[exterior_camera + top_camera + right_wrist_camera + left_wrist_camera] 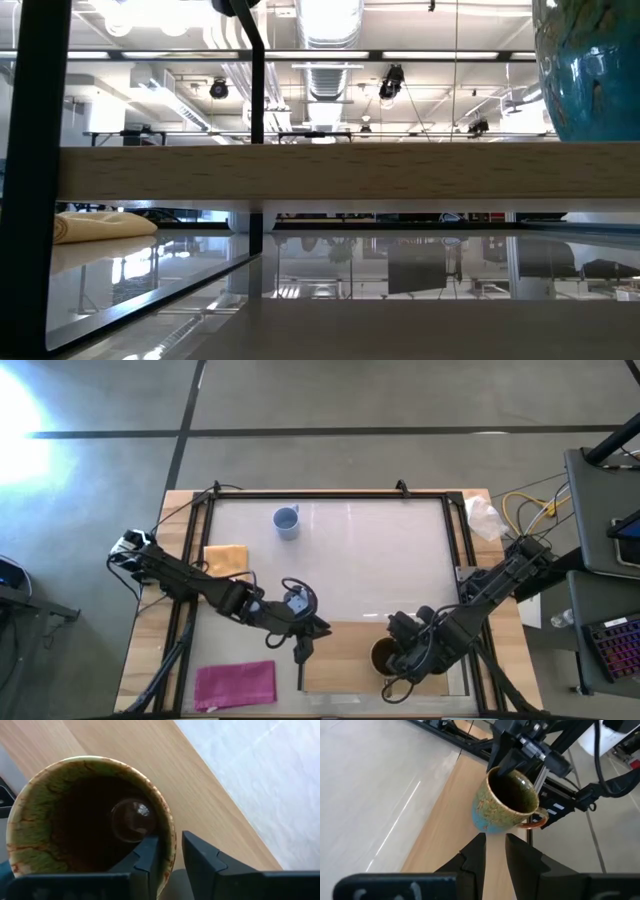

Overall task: Stack small to large cups/mugs on shelf
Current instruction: Put the green and brown patterned mug on the shelf

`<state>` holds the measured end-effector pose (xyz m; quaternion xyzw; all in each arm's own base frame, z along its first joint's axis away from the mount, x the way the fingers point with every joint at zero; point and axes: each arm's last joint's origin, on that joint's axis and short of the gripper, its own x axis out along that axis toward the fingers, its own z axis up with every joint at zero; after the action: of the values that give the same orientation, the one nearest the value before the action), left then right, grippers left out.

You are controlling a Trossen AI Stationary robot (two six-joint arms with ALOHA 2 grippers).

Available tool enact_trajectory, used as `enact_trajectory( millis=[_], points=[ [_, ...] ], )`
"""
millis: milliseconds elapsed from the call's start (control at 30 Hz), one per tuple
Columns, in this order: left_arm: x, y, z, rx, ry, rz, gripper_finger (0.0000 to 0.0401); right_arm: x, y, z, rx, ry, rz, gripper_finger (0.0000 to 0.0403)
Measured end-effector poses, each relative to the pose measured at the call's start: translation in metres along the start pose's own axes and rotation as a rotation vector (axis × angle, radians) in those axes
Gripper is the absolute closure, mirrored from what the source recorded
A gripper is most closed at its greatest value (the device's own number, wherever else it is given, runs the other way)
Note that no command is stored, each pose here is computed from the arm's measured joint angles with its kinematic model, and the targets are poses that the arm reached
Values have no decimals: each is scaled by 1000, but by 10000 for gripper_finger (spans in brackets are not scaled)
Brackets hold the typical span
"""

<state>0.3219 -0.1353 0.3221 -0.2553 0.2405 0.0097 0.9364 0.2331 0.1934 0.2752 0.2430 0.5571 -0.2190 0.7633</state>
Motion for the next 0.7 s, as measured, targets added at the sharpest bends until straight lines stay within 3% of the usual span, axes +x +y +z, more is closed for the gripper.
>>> enact_trajectory(
  millis=[700],
  points=[
    [0, 0, 0, -4, -3, -4, 342, 6, 2, 10, -11, -13, 35, 342]
  ],
)
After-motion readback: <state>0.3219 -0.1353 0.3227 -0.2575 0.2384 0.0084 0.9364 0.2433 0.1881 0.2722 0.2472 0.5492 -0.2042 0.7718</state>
